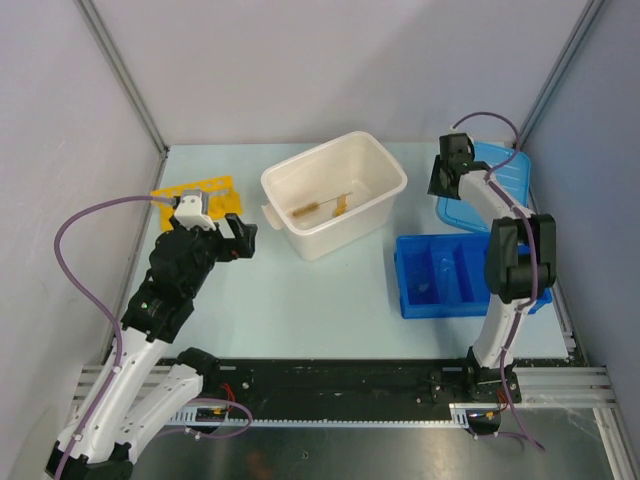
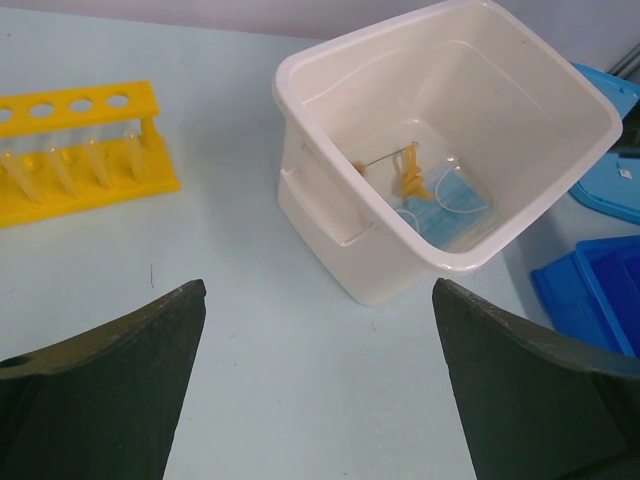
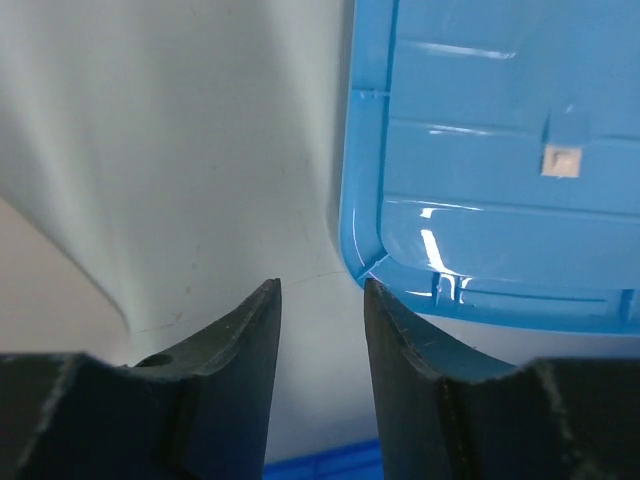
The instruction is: Organize the chemistry lab equipment
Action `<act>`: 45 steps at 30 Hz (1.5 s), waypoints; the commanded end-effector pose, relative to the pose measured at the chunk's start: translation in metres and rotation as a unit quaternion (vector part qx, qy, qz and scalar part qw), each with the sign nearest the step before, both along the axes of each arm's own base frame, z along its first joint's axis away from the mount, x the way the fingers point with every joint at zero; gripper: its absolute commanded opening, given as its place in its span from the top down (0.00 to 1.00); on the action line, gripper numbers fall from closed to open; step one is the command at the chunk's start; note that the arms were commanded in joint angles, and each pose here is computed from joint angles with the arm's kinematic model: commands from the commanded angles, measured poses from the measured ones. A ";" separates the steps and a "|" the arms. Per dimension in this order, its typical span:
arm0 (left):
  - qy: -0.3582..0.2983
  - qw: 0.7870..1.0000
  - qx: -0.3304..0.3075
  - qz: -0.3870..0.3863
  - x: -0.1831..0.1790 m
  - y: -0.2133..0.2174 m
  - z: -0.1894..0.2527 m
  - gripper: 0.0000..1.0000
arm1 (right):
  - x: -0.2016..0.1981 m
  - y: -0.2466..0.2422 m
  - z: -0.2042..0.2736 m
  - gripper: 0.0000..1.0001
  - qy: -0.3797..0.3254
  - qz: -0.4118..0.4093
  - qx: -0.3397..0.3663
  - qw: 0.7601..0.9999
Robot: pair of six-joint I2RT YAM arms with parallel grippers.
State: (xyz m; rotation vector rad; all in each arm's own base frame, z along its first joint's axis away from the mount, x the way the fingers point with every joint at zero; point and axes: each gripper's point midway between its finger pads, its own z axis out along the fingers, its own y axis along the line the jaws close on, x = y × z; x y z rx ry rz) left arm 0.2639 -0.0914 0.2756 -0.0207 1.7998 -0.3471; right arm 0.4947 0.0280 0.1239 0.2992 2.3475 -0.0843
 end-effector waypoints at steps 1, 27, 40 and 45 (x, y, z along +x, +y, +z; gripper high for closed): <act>-0.021 1.000 -0.003 -0.001 -0.001 0.001 0.015 0.00 | 0.009 -0.008 -0.020 0.58 0.024 -0.003 -0.014 1.000; -0.013 1.000 -0.003 0.002 0.003 0.002 0.011 0.00 | 0.038 -0.017 -0.103 0.64 0.095 -0.001 -0.004 0.995; -0.011 1.000 -0.002 0.003 0.005 0.002 0.009 0.00 | 0.042 -0.013 -0.109 0.81 0.097 0.007 0.003 0.995; -0.011 1.000 -0.001 -0.002 0.004 0.001 0.009 0.01 | 0.046 -0.011 -0.102 0.96 0.081 0.012 0.016 0.997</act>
